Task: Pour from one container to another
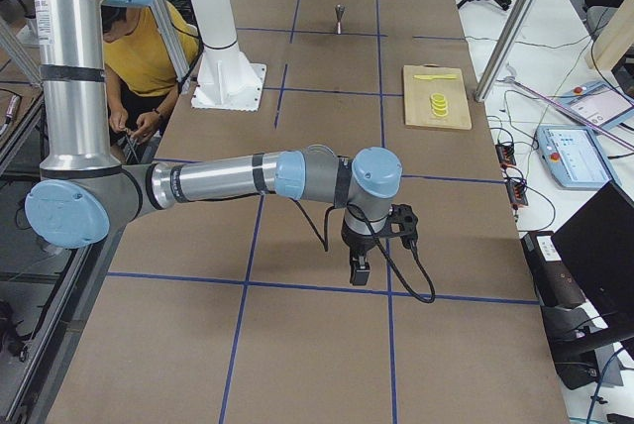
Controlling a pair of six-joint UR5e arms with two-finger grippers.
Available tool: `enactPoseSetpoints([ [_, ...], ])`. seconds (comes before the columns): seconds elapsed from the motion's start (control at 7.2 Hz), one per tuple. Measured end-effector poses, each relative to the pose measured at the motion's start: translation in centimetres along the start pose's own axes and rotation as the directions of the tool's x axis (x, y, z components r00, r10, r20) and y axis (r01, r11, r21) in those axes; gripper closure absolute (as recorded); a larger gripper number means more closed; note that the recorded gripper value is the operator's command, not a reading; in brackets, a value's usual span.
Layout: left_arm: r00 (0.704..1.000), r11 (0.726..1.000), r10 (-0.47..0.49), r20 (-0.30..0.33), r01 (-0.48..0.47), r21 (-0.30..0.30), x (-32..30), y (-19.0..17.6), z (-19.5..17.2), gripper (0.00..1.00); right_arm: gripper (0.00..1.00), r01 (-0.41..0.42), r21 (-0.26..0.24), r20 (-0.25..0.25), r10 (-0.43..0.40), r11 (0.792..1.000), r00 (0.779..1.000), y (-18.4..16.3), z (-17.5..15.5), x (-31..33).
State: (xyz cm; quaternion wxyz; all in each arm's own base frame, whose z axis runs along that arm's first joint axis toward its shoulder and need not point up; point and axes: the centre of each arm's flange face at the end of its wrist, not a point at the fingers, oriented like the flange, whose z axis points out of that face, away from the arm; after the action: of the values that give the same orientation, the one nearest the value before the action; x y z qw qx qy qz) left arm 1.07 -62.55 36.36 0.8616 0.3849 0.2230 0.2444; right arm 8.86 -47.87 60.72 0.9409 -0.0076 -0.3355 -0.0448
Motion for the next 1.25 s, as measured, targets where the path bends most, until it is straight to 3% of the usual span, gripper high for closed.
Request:
enactPoseSetpoints([
  [0.14,0.992,0.989,-0.112,-0.057,0.106,-0.103,-4.4,6.8,-0.2,0.0,0.0,-0.01,-0.014,0.001,0.01,1.0,1.0,0.0,0.7,0.6],
  [0.28,0.97,0.958,-0.227,-0.086,0.206,-0.198,-6.4,14.5,0.9,0.0,0.0,-0.018,-0.026,0.001,0.018,0.999,1.0,0.1,1.3,1.1],
  [0.56,0.91,0.863,-0.405,-0.088,0.348,-0.365,-7.1,28.1,3.9,0.0,0.0,-0.032,-0.046,0.004,0.032,0.998,0.999,0.9,2.3,1.8],
  [0.69,0.871,0.795,-0.485,-0.077,0.403,-0.453,-6.6,32.8,5.1,0.0,0.0,-0.035,-0.051,0.006,0.036,0.998,0.999,1.3,2.6,2.0],
  [0.83,0.837,0.732,-0.544,-0.065,0.436,-0.523,-6.1,35.1,5.5,0.0,0.0,-0.034,-0.051,0.006,0.034,0.998,0.999,1.5,2.8,2.1],
  [0.97,0.819,0.701,-0.57,-0.059,0.447,-0.556,-5.9,35.5,5.4,0.0,0.0,-0.031,-0.048,0.006,0.031,0.998,0.999,1.6,2.8,2.1],
  [1.25,0.817,0.705,-0.572,-0.07,0.447,-0.551,-6.1,34.0,5.1,0.0,0.0,-0.029,-0.043,0.006,0.029,0.999,1.0,1.6,2.8,2.1],
])
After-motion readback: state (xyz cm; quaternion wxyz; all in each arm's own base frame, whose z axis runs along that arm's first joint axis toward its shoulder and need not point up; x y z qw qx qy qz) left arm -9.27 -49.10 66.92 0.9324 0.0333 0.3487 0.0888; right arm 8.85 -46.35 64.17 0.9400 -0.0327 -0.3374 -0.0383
